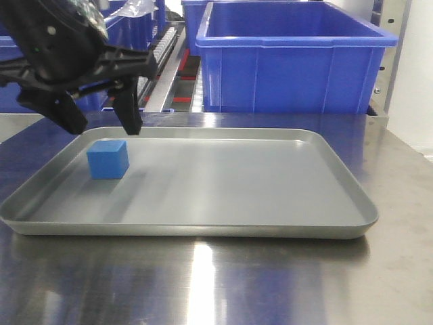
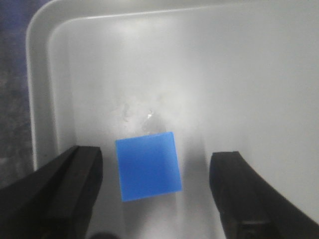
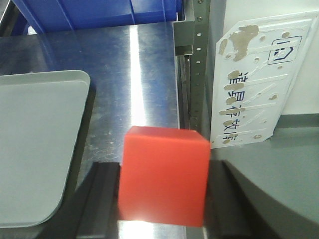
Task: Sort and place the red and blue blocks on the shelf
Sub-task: 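Move the left gripper over the blue cube, fingers open, then lower the left gripper and close it on the blue cube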
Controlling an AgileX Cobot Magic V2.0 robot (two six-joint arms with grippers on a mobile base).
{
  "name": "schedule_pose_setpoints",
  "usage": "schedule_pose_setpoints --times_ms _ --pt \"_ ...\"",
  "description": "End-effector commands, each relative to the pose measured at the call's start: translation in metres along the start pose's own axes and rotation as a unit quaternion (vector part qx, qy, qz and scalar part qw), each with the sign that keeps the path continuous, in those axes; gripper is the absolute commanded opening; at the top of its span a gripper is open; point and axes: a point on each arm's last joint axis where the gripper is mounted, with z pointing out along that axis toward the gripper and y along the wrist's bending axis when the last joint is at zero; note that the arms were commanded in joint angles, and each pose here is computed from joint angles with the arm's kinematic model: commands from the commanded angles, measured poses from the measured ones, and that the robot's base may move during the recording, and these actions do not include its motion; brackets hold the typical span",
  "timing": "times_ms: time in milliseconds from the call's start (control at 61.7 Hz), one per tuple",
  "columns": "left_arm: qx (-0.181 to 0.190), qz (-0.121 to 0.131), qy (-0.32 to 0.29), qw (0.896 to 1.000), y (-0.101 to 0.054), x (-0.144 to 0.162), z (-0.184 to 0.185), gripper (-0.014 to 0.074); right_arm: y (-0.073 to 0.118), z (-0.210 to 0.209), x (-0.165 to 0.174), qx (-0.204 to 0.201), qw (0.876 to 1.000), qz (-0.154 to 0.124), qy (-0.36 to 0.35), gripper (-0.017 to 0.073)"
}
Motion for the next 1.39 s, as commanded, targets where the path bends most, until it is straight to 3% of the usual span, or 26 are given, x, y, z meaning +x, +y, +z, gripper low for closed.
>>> schedule_pose_setpoints --times_ms 0,648,1070,1232,1378 --pt "0.025 -0.002 -0.057 0.998 -0.008 -0.015 -0.016 0.0522 0.002 -0.005 -0.015 -0.003 0.999 -0.003 -0.052 0.0050" --pt "0.015 0.000 -0.027 1.000 -0.008 -0.010 0.013 0.0520 0.002 -0.005 -0.015 -0.003 0.999 -0.003 -0.052 0.0050" --pt "0.013 -0.001 -0.025 1.000 -0.007 -0.010 0.013 0.0430 0.002 -0.005 -0.015 -0.003 0.999 -0.003 -0.052 0.0050" --pt "0.011 -0.002 -0.021 1.000 -0.007 -0.009 0.013 0.0330 0.002 -0.005 -0.015 -0.003 0.999 -0.003 -0.052 0.0050" --pt "0.010 -0.001 -0.019 1.000 -0.007 -0.009 0.013 0.0136 0.002 -0.005 -0.015 -0.003 0.999 -0.003 -0.052 0.0050"
